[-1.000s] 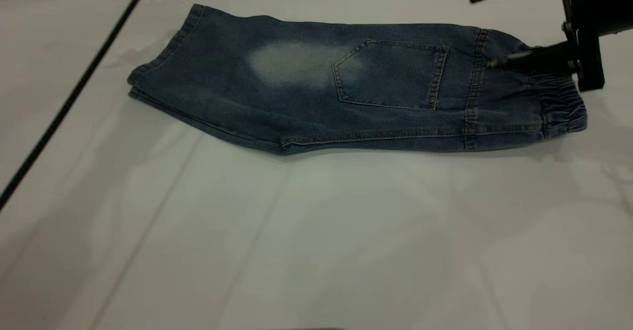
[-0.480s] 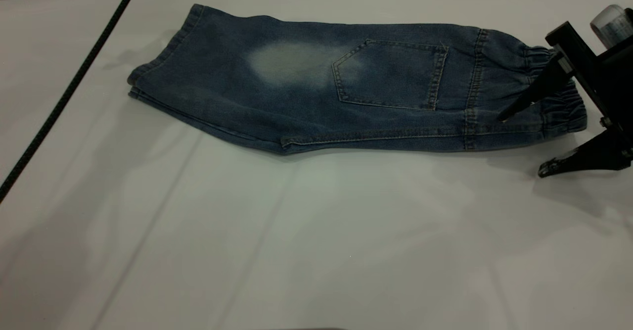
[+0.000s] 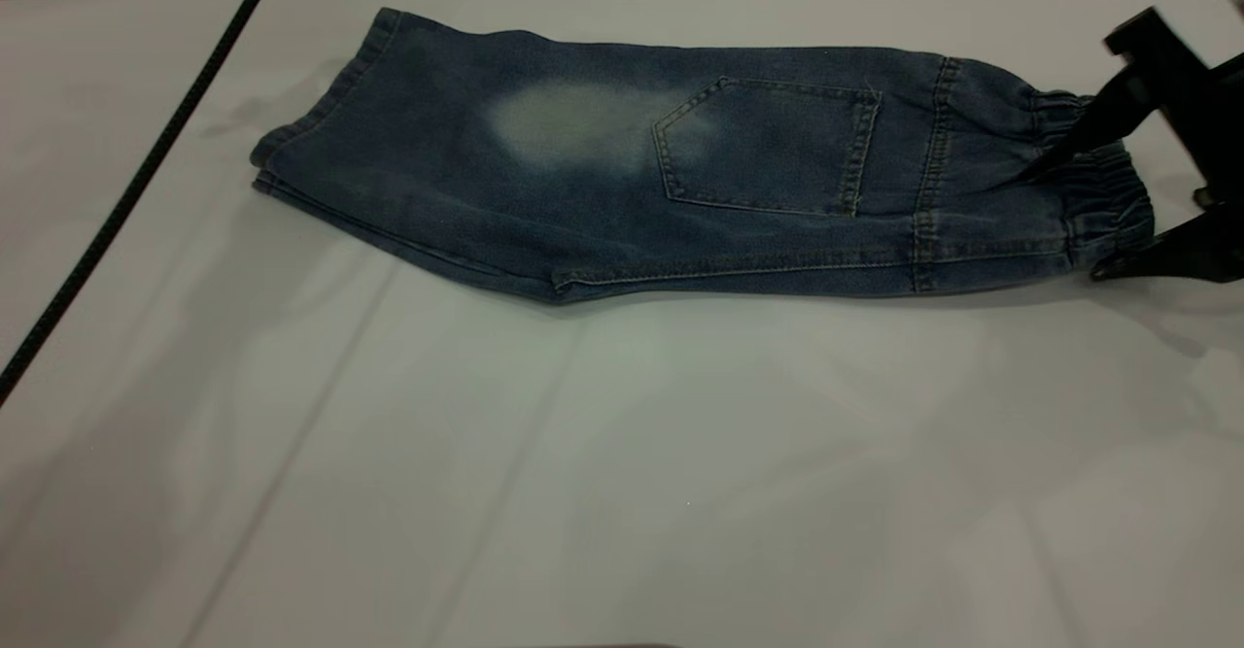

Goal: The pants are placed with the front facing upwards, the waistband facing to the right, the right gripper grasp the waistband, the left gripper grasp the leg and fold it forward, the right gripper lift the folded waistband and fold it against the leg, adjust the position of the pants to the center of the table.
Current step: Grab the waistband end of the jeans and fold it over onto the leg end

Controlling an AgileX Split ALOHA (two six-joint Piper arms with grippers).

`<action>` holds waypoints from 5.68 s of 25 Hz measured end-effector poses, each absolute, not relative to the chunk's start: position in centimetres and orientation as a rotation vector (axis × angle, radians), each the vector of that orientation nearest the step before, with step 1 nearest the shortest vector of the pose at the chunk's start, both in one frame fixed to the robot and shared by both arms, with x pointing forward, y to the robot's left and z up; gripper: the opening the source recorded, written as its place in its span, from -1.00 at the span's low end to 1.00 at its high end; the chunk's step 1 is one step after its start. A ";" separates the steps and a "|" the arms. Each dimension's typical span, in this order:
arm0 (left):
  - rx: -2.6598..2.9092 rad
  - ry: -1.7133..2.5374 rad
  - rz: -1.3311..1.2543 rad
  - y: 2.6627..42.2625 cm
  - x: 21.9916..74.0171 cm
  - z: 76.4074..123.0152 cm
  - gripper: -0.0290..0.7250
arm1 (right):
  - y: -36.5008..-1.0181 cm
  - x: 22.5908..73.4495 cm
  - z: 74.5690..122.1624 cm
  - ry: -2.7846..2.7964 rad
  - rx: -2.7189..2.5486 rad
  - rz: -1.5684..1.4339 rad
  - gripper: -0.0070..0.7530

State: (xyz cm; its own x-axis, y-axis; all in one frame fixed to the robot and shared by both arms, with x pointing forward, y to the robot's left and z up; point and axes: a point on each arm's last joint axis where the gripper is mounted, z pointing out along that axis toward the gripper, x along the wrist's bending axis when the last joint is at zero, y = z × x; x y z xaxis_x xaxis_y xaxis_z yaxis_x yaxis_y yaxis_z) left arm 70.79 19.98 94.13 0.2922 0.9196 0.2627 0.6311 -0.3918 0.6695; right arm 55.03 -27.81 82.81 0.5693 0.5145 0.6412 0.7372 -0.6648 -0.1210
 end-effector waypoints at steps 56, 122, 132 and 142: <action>2.506 1.216 0.682 7.7 64.4 88.4 0.35 | -26.0 58.6 97.2 -1.610 -1.702 -1.651 -0.83; 1.864 1.211 1.153 19.3 56.5 117.5 0.22 | 1.1 62.7 88.3 -2.240 -1.559 -1.461 0.27; 1.865 1.210 1.154 19.3 56.5 117.5 0.22 | 1.9 61.6 89.7 -2.230 -1.415 -1.396 0.61; 1.854 1.181 1.206 19.7 56.0 118.5 0.22 | 6.4 61.0 95.4 -2.349 -1.606 -1.006 0.53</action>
State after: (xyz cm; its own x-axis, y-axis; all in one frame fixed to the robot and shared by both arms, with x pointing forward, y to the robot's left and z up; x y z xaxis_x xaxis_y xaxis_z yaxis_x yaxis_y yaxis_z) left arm 55.96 19.74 118.47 0.1817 0.9140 0.3628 0.3442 -0.4047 0.8472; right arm 60.98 6.38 95.40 -0.4281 0.7843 0.4489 0.8662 0.2146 0.4513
